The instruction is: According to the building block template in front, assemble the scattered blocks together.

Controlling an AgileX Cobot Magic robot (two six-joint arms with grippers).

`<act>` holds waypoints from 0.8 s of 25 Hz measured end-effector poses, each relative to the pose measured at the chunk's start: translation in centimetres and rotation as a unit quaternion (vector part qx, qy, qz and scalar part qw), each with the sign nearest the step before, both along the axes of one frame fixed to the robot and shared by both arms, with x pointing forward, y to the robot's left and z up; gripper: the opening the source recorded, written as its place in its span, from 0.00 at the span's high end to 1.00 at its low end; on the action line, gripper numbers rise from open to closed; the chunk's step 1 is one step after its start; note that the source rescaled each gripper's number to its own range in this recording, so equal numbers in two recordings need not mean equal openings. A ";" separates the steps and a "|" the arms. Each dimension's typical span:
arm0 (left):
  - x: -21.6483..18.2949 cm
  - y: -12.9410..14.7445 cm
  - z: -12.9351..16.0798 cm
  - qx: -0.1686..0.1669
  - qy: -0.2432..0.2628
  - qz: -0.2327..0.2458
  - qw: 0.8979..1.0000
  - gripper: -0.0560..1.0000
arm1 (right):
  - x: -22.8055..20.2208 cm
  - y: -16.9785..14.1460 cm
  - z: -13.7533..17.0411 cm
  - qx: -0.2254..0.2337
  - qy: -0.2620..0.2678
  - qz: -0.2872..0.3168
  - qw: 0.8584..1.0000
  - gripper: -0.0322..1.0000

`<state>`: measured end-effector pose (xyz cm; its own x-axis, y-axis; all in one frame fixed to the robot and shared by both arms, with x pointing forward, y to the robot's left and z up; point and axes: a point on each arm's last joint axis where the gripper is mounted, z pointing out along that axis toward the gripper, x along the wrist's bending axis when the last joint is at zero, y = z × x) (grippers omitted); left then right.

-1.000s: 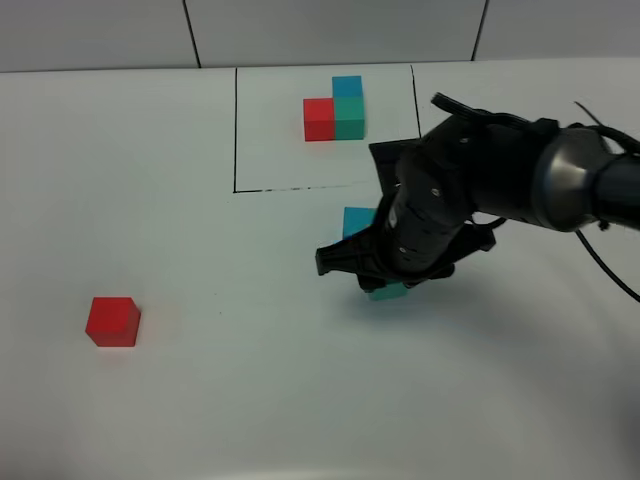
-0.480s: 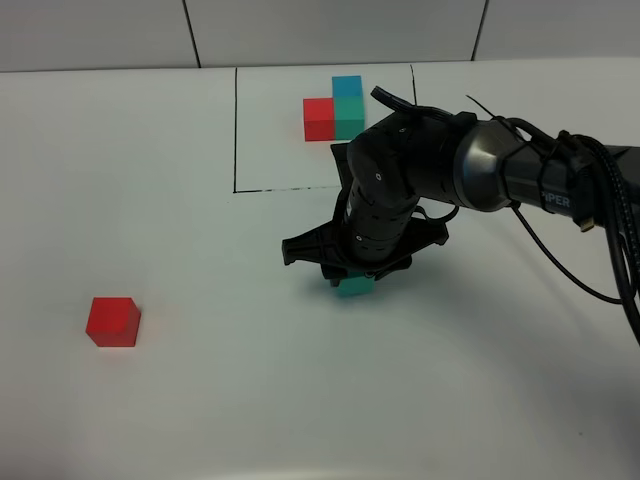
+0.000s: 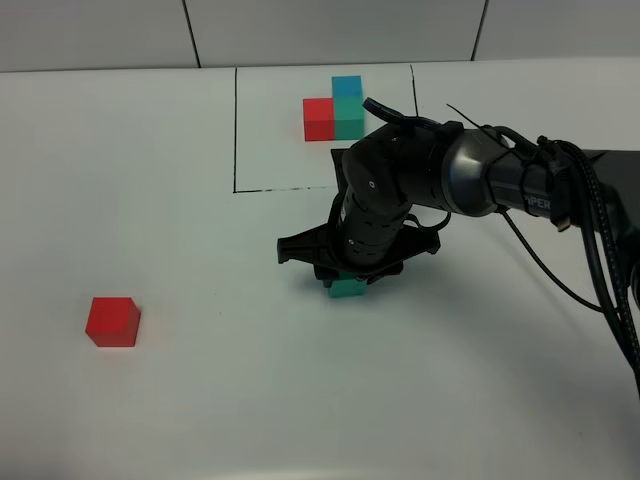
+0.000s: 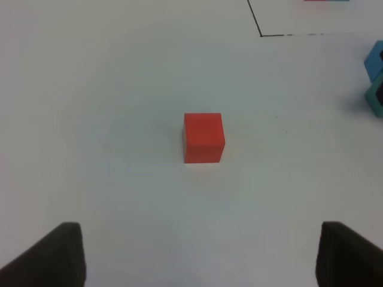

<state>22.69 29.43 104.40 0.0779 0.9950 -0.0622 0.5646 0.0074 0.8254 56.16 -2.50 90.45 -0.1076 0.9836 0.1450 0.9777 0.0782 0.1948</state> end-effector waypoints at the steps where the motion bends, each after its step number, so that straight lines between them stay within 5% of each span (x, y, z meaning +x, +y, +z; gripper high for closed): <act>1: 0.0 0.0 0.0 0.000 0.000 0.000 1.000 0.11 | 0.0 0.0 0.0 0.000 0.000 -0.001 1.000 0.96; 20: 0.0 0.0 0.0 0.000 0.000 0.000 1.000 0.11 | 1.2 -1.3 -0.1 -0.004 -0.006 -0.027 1.000 0.96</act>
<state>22.69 29.43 104.40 0.0779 0.9950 -0.0622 0.5646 0.0074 0.8254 57.32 -3.83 90.39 -0.0569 0.9892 0.1353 0.9780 0.0280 0.2069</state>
